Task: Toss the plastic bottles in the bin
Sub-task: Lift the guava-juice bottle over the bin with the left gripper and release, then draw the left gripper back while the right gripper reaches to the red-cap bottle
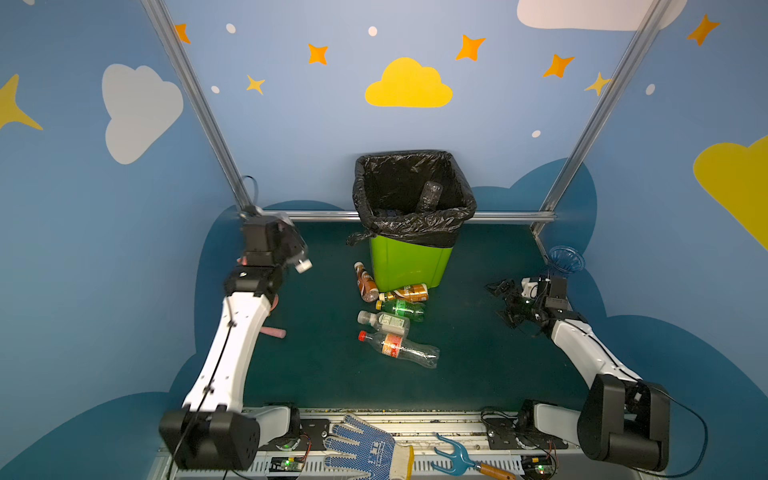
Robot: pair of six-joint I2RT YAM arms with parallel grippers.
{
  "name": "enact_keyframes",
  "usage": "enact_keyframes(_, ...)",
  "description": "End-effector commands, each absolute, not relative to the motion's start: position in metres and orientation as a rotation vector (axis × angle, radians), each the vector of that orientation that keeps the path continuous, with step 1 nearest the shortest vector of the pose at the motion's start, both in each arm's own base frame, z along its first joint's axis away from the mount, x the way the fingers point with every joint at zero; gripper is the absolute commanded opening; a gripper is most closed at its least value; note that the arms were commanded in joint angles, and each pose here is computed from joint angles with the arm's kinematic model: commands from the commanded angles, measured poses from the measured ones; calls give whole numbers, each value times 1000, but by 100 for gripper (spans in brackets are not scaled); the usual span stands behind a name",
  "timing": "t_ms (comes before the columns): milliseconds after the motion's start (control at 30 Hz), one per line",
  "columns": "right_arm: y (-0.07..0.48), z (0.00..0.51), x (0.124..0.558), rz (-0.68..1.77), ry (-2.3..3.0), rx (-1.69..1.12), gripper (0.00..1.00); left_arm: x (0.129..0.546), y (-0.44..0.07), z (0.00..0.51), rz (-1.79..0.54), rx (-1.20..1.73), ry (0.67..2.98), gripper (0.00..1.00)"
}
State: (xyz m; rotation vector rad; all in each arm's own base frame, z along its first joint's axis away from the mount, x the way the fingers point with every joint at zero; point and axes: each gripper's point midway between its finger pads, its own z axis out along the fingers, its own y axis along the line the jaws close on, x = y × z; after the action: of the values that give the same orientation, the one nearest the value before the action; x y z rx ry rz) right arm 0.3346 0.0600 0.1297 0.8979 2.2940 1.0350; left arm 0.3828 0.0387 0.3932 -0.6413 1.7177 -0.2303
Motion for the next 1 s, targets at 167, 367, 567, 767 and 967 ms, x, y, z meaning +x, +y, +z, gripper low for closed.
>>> enact_keyframes(167,57,143,345,1055,2247,872,95,331,36,595,-431,-451,1109,46)
enact_keyframes(367,58,144,343,1070,2247,872,95,447,-132,564,-556,-83,1494,53)
enact_keyframes(567,53,156,337,1045,2231,851,95,469,-213,566,-654,66,1599,94)
enact_keyframes(767,44,150,331,990,2205,885,95,425,-191,619,-563,101,1425,100)
enact_keyframes(967,55,144,338,1090,2226,861,95,398,-129,547,-416,-102,1322,100)
